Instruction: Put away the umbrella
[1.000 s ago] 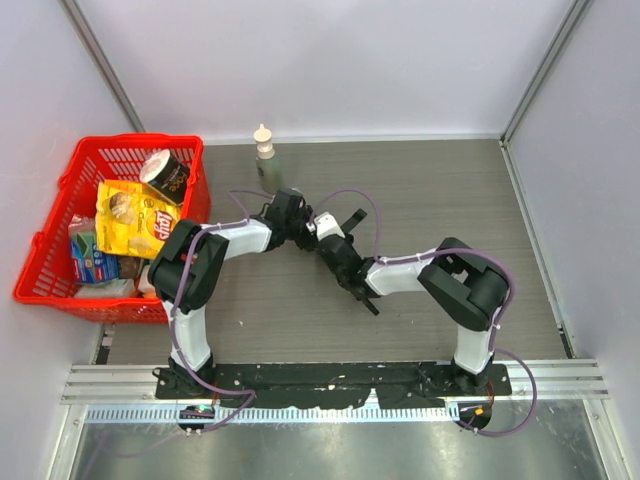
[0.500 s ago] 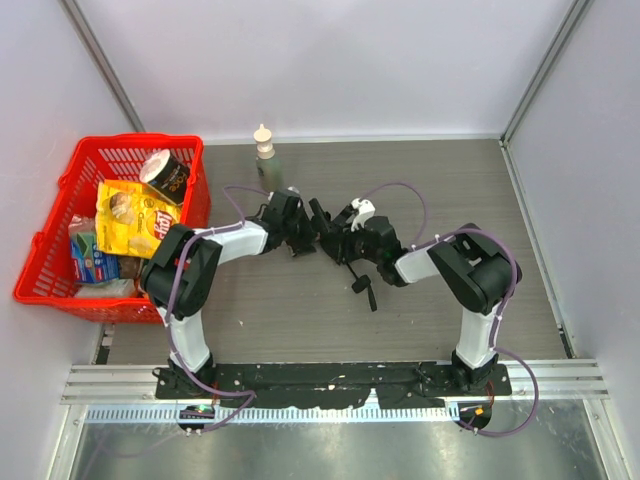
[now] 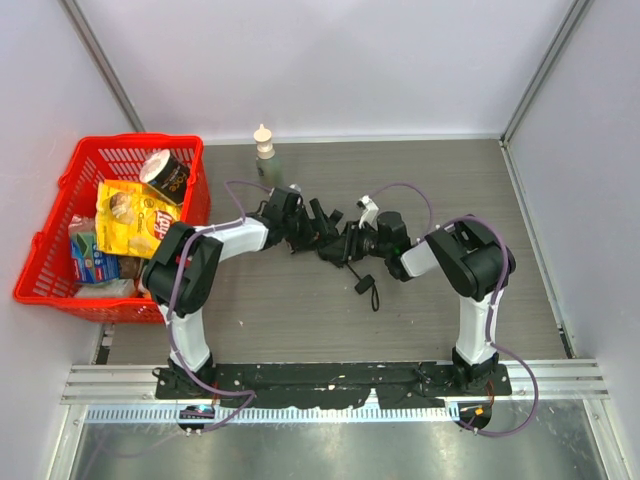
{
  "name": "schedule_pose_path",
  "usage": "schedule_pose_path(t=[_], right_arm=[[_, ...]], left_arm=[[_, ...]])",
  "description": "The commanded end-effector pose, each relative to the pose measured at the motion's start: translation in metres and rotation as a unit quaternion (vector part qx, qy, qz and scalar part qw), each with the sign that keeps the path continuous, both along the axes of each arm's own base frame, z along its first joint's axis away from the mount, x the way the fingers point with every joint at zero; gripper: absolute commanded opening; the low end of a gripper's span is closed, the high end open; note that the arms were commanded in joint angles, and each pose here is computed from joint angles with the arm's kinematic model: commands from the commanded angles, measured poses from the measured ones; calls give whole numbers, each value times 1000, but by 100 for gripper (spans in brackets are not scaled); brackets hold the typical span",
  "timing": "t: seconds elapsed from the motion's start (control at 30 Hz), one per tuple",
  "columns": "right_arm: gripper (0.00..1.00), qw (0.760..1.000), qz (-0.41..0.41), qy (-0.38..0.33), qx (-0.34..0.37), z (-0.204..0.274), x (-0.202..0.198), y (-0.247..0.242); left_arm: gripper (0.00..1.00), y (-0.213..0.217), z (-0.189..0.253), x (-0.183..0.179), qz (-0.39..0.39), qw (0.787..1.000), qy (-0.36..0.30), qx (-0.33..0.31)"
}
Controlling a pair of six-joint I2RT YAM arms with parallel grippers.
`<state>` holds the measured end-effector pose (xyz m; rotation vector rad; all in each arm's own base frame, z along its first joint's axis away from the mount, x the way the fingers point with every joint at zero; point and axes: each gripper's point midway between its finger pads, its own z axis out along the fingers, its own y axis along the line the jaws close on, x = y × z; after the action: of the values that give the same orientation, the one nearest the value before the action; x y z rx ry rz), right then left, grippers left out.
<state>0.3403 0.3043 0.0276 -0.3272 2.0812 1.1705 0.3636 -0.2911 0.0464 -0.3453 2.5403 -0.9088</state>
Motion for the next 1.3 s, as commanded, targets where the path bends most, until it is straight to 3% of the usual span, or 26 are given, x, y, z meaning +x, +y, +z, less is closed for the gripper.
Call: schedule_pose_path(t=[0.0,0.17,0.3,0.43,0.47,0.5,0.57,0.63,0.7,0.93,1.13,1.27], right_arm=[[1,983,40,170,-47,-67,-62,-18],[1,982,59,176,-41,-66,-66,-16],[1,982,70,174,-32,-62,-65,-14],[1,982,74,171,-40,-59,-61,-15],[1,981,68,172,-60,-64,-59,-18],[1,980,60,172,-73,-66,-58,-23],[2,981,44,165,-88,-63,-52,-26],[9,982,31,154,-102,-57,-47,-29],[20,982,7,140,-126,-52,-41,-35],[68,973,-52,48,-218,-16,-28,-40],[75,942,-103,-37,-317,9,-17,-37],[75,900,-152,-64,-404,3,-5,-54]], left_arm=[[86,31,-53,-9,4,995,49,86],[92,33,-54,-1,2,994,37,101],[89,33,-60,-2,1,994,42,101],[66,35,-67,-6,-1,994,46,98],[57,35,-69,-6,-1,994,49,95],[41,33,-69,-8,-2,994,52,91],[22,33,-70,-9,-1,995,53,87],[6,32,-70,-10,2,995,58,81],[0,30,-71,-13,1,995,64,75],[0,29,-70,-19,10,996,74,59],[0,28,-73,-22,17,995,83,51],[0,29,-74,-24,19,995,84,51]])
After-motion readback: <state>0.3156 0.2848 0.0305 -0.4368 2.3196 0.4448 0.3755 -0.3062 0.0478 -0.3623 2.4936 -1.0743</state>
